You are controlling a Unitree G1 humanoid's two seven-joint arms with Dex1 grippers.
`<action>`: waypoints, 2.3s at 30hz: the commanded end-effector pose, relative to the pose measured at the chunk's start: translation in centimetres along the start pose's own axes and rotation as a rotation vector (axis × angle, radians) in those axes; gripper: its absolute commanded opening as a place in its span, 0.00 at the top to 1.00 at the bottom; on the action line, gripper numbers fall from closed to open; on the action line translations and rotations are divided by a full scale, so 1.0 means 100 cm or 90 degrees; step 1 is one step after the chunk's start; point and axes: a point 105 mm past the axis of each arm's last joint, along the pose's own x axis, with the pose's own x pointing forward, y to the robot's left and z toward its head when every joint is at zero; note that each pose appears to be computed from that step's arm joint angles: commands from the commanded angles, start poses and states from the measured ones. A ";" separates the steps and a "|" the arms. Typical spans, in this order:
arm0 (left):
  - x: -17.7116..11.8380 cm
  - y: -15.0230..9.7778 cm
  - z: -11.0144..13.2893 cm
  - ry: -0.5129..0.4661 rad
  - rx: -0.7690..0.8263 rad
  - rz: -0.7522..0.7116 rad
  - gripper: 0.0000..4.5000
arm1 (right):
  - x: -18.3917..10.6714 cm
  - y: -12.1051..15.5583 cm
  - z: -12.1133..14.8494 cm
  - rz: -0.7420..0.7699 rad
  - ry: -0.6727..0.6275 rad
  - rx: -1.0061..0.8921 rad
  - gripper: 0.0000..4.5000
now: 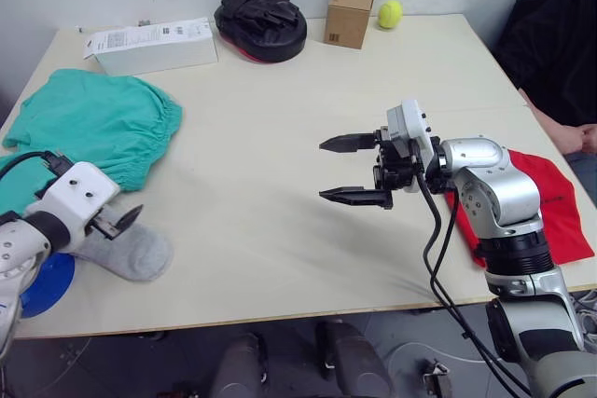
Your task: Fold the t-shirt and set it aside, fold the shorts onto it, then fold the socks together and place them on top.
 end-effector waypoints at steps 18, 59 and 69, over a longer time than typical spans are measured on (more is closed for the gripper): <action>0.049 0.038 -0.024 0.052 0.134 0.035 0.00 | -0.015 0.004 0.007 -0.073 -0.006 -0.011 0.00; 0.069 -0.084 0.162 -0.220 0.094 -0.332 0.99 | -0.064 0.032 -0.021 -0.092 0.132 -0.025 0.00; 0.089 -0.059 0.160 -0.243 0.073 -0.294 0.99 | -0.064 0.034 -0.021 -0.100 0.129 -0.024 0.00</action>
